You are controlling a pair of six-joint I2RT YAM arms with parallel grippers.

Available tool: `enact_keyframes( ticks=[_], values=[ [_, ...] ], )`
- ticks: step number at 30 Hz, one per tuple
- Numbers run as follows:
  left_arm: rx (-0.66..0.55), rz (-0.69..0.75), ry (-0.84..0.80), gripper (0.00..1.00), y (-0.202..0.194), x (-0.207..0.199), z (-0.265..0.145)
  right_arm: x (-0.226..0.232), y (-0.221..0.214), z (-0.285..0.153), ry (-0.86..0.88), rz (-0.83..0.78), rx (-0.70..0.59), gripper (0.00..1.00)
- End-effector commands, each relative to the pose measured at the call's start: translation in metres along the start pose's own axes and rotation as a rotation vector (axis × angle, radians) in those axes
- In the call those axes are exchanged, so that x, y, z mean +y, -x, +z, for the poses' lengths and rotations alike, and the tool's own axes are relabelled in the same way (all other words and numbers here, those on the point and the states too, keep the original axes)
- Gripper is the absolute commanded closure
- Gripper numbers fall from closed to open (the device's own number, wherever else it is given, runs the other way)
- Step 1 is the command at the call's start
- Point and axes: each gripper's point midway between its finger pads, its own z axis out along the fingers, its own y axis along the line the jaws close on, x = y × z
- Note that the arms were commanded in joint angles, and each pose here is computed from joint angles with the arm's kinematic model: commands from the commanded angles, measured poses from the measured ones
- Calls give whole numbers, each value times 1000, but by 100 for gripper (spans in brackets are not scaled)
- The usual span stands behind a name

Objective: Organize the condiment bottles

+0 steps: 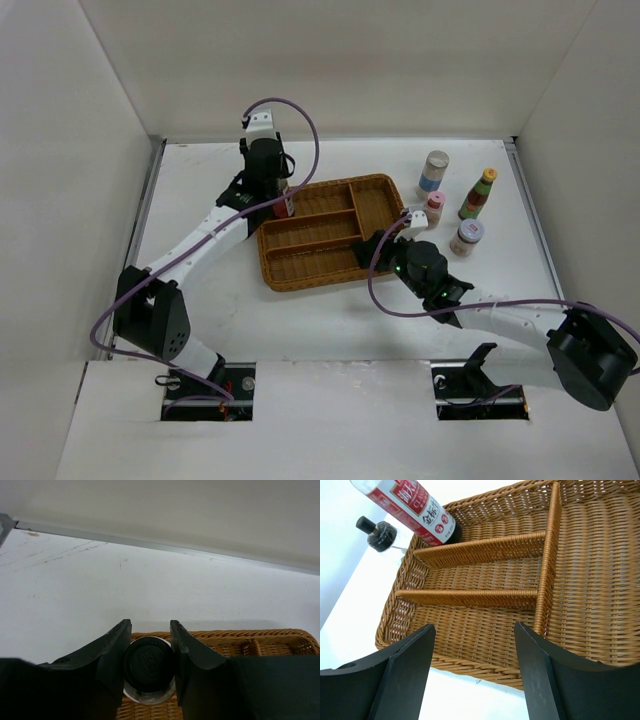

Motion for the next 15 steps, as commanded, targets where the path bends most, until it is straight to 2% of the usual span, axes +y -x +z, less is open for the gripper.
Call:
enact_keyframes(
  ticks=[1,7,12,15],
  values=[
    [-149,-109,-12,85,47,2,-8,8,12,2,37,17,-45,29],
    [-108,-81,22,78,4,12,-4,5,14,2,30,19,-51,27],
    [-98,-72,35,58,-12,18,-10,5,15,1,31,21,-53,22],
    [-104,-74,29,42,-10,18,-15,5,17,0,31,22,-58,20]
  ],
)
